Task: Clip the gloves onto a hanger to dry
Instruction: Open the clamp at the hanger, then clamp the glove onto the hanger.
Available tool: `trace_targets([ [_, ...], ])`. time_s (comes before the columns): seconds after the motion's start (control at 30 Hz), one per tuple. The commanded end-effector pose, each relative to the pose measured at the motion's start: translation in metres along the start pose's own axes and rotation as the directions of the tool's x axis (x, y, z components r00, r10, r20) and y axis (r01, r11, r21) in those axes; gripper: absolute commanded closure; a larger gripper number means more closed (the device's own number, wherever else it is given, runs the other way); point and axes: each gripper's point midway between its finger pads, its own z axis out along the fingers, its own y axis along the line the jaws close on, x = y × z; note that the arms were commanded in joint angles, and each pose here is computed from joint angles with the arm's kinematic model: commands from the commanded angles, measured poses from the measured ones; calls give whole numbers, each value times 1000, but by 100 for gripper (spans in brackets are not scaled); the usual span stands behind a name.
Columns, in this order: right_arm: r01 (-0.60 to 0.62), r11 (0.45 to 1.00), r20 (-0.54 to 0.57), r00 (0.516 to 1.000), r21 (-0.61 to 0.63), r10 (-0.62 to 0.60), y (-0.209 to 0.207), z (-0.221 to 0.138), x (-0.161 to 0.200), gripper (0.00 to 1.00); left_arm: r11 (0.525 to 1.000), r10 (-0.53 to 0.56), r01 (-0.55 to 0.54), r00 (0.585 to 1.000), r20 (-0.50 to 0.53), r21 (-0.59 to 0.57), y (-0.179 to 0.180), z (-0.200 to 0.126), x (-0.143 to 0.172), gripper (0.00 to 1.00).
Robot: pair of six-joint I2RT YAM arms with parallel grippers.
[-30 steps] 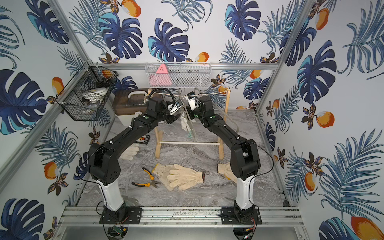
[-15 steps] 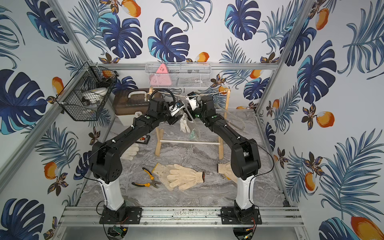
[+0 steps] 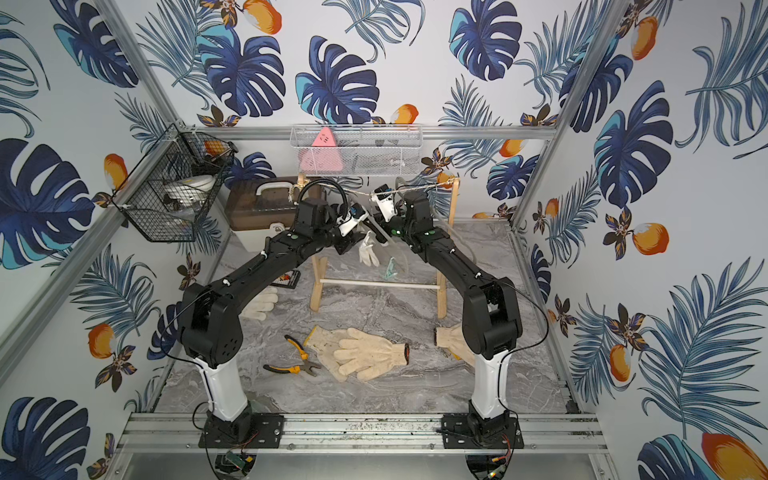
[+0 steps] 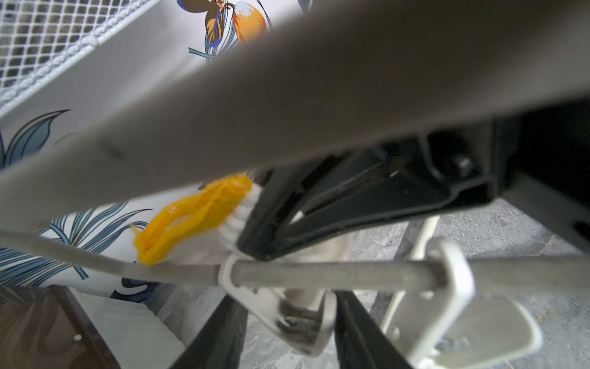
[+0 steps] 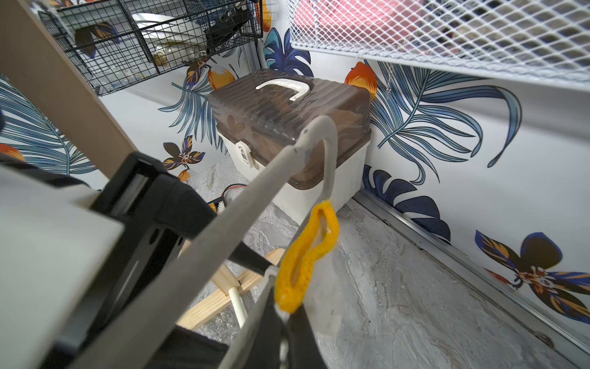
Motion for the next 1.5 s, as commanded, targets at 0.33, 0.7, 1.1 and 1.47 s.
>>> trace_targets([
  [0.33, 16, 998, 22, 1000, -64, -14, 13, -4, -12, 100, 981, -161, 160, 987, 5, 107, -6, -13, 4, 62],
  [0.7, 15, 997, 10, 1000, -70, -14, 16, -7, -11, 100, 972, -192, 187, 981, 28, 141, -8, -17, -2, 77],
  [1.1, 4, 997, -126, 992, 71, 5, 3, -24, 23, 100, 969, -214, 201, 974, 73, 145, -11, -28, -11, 76],
  [1.47, -43, 995, -214, 977, -88, 24, 42, -40, 60, 100, 951, -245, 218, 964, 103, 219, -26, -40, -20, 74],
])
